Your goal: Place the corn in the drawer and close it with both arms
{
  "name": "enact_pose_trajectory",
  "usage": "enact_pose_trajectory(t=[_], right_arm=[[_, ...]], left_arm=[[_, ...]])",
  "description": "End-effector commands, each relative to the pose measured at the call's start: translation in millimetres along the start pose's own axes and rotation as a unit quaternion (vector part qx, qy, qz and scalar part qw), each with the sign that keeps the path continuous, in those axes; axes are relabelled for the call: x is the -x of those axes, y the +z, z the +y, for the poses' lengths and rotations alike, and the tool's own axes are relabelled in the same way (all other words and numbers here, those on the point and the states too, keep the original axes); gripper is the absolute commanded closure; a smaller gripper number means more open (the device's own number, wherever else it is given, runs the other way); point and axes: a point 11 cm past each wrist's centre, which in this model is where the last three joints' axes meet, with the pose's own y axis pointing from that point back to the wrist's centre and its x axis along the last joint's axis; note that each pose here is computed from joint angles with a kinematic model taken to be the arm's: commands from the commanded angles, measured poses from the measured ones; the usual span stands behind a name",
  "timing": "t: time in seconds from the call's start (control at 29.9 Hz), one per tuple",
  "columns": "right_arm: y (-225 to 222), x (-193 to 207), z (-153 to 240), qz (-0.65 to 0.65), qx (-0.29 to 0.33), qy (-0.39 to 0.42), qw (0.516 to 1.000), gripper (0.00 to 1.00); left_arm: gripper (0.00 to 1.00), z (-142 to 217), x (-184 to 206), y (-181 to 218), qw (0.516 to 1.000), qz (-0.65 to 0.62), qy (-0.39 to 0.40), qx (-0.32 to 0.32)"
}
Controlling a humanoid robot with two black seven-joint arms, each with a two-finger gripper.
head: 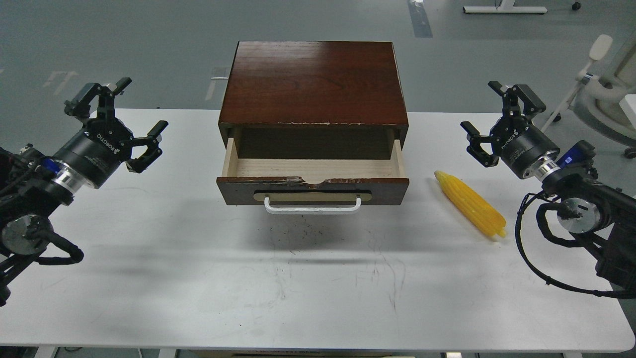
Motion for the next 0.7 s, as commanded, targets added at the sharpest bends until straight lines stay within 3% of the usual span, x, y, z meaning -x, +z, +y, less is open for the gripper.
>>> enact_pose_trajectory(t=[0.0,0.53,0.6,0.67], right_arm=[[0,0,0,0.001,0.000,0.000,1.000,0.00],[-5,9,-5,0.008,0.003,-0.022,1.000,0.00],[-15,15,-9,0.020,0.000,-0.037,0.999,0.00],[-58,15,-14,0.096,-0.003,-0.063,0.993,0.00]], left_arm=[[0.01,1,-1,-1,1.000,0.000,0.001,-0.002],[0.01,1,-5,11,1.000,-0.013,0.004,0.005],[0.01,1,-6,17,1.000,-0.019,0.004,0.007],[0.01,-1,-5,20,1.000,-0.021,0.002,0.009]])
